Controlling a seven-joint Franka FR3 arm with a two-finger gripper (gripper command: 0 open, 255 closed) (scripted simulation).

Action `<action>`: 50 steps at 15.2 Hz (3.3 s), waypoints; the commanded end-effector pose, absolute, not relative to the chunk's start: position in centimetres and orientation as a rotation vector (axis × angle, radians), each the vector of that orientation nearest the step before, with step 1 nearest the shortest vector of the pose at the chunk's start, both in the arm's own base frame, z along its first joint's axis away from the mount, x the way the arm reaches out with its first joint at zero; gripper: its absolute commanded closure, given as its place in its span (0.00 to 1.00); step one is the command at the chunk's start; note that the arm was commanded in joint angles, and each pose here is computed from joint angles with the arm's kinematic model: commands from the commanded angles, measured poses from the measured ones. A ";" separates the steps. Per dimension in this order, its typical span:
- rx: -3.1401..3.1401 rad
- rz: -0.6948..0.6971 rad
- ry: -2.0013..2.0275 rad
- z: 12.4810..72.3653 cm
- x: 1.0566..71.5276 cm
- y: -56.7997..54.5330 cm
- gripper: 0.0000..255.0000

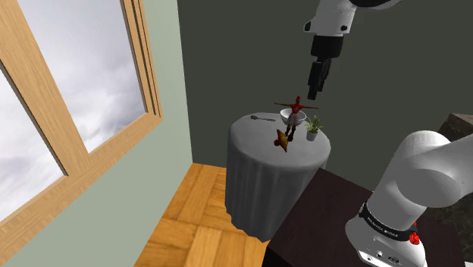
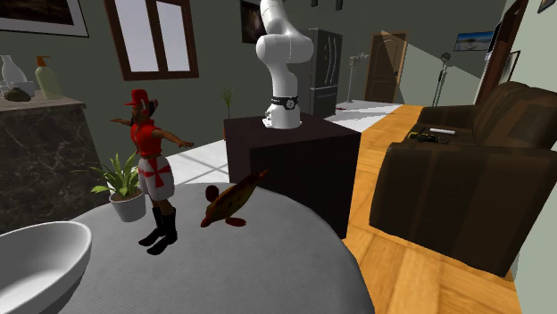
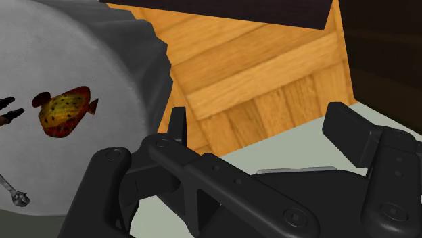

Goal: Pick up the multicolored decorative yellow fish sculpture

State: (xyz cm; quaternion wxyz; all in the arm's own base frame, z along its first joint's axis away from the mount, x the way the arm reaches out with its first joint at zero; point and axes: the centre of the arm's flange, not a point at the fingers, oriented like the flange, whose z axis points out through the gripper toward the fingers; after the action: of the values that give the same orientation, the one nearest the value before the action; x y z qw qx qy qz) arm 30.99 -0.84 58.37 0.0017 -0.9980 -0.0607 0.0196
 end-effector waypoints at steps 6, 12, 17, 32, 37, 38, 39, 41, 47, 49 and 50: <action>-3.150 0.064 -0.229 53.6 32.6 -4.8 0.00; -3.171 0.068 -0.275 48.0 34.6 -9.7 0.00; -3.188 0.071 -0.314 43.5 36.3 -13.8 0.00; -3.235 0.080 -0.434 30.3 42.2 -26.4 0.00; -3.250 0.083 -0.475 26.1 44.4 -30.7 0.00; -3.253 0.084 -0.483 25.2 44.8 -31.6 0.00; -3.256 0.085 -0.492 24.4 45.3 -32.4 0.00; -3.262 0.086 -0.508 22.8 46.2 -34.2 0.00; -3.274 0.089 -0.545 18.6 48.3 -38.0 0.00; -3.274 0.089 -0.545 17.5 48.3 -38.0 0.00; -3.274 0.089 -0.545 17.0 48.3 -38.0 0.00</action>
State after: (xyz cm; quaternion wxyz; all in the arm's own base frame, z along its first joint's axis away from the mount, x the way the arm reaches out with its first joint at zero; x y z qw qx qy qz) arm 48.21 -37.91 17.57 -0.0892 -0.9822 -0.1633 0.0269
